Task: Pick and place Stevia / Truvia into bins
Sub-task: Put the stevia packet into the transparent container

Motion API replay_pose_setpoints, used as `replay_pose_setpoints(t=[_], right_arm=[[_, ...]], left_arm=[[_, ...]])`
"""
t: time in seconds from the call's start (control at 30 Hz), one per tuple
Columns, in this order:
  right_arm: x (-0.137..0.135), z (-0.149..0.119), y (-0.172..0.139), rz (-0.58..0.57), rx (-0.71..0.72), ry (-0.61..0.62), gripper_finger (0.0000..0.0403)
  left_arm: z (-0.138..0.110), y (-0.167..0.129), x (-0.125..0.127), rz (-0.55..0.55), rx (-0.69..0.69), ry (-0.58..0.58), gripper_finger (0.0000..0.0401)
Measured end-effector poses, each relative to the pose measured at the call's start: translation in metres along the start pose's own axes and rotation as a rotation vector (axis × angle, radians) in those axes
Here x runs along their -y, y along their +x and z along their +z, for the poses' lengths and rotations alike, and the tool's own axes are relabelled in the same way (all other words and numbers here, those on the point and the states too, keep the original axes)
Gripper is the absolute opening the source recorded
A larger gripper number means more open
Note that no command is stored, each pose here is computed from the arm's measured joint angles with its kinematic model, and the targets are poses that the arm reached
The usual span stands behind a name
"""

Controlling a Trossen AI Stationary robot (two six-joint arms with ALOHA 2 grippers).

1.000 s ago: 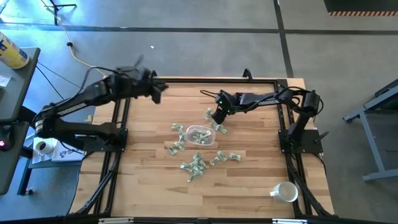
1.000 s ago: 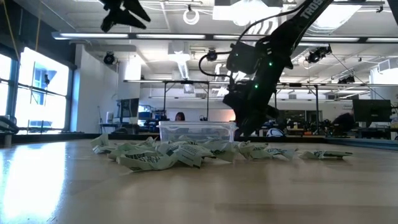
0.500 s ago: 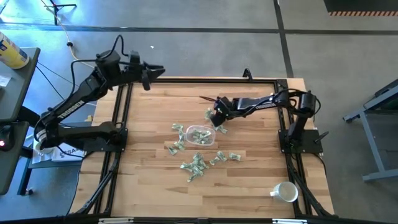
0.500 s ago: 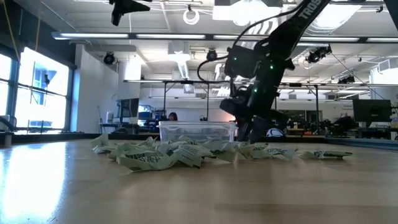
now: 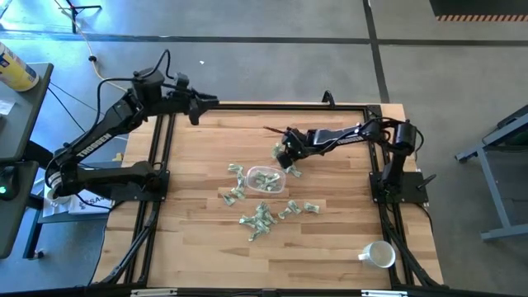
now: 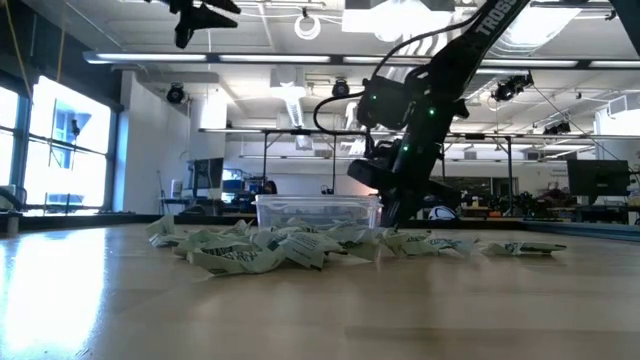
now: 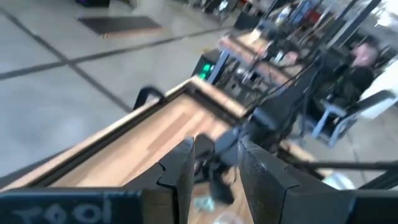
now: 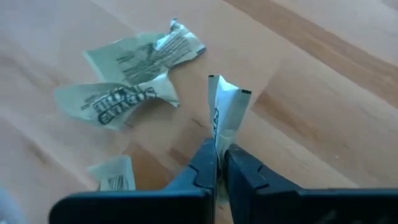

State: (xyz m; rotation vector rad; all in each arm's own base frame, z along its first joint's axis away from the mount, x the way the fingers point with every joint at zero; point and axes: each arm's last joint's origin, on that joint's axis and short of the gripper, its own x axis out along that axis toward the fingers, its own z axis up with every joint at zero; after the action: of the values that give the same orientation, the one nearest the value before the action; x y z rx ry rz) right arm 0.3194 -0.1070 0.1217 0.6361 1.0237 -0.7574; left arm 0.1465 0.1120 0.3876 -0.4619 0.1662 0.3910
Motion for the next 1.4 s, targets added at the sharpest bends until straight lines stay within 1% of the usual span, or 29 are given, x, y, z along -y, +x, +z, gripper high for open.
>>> replay_pose_setpoints(t=[0.1,0.13,0.2,0.27,0.33,0.5,0.6,0.67,0.77,0.9,0.97,1.03,1.1,1.17,1.23,1.3,1.4], right_arm=[[-0.004,0.002,-0.019,0.072,-0.025,-0.048,0.0019],[-0.008,0.007,-0.029,0.118,-0.005,-0.073,0.0015],[-0.020,0.020,-0.053,0.204,0.080,-0.155,0.0007],[-0.029,0.026,-0.069,0.316,0.072,-0.240,0.0010],[-0.038,0.029,-0.074,0.428,0.034,-0.312,0.0016],[-0.060,0.023,-0.073,0.529,-0.014,-0.451,0.0012],[-0.068,0.008,-0.059,0.513,-0.082,-0.496,0.0011],[-0.074,0.002,-0.055,0.508,-0.088,-0.536,0.0021],[-0.081,-0.003,-0.055,0.478,-0.061,-0.582,0.0062],[-0.082,-0.004,-0.057,0.398,-0.014,-0.571,0.0144],[-0.081,-0.001,-0.065,0.380,0.021,-0.555,0.0187],[-0.078,0.000,-0.073,0.334,0.051,-0.551,0.0227],[-0.074,0.002,-0.083,0.289,0.083,-0.556,0.0261],[-0.068,0.003,-0.093,0.243,0.096,-0.572,0.0284],[-0.060,0.004,-0.103,0.214,0.093,-0.584,0.0296],[-0.052,0.005,-0.109,0.179,0.076,-0.594,0.0299],[-0.039,0.007,-0.117,0.122,0.056,-0.618,0.0300]], left_arm=[[-0.009,0.000,-0.004,0.070,-0.072,0.010,0.0159],[-0.012,0.001,-0.006,0.091,-0.092,0.009,0.0159],[-0.021,0.003,-0.011,0.118,-0.132,-0.004,0.0159],[-0.029,0.007,-0.015,0.128,-0.162,-0.022,0.0159],[-0.037,0.010,-0.019,0.138,-0.192,-0.033,0.0159],[-0.068,0.020,-0.034,0.190,-0.285,-0.110,0.0159],[-0.087,0.024,-0.042,0.197,-0.349,-0.139,0.0159],[-0.102,0.027,-0.047,0.180,-0.396,-0.151,0.0159],[-0.126,0.032,-0.051,0.115,-0.463,-0.136,0.0159],[-0.150,0.040,-0.045,0.050,-0.493,-0.080,0.0159],[-0.156,0.046,-0.037,0.019,-0.486,-0.027,0.0159],[-0.162,0.051,-0.027,0.001,-0.483,0.054,0.0159],[-0.168,0.057,-0.019,0.015,-0.485,0.160,0.0159],[-0.173,0.064,-0.013,0.031,-0.480,0.283,0.0159],[-0.180,0.072,-0.011,0.050,-0.509,0.363,0.0159],[-0.189,0.081,-0.016,0.067,-0.566,0.374,0.0159],[-0.200,0.099,-0.021,0.074,-0.604,0.395,0.0159]])
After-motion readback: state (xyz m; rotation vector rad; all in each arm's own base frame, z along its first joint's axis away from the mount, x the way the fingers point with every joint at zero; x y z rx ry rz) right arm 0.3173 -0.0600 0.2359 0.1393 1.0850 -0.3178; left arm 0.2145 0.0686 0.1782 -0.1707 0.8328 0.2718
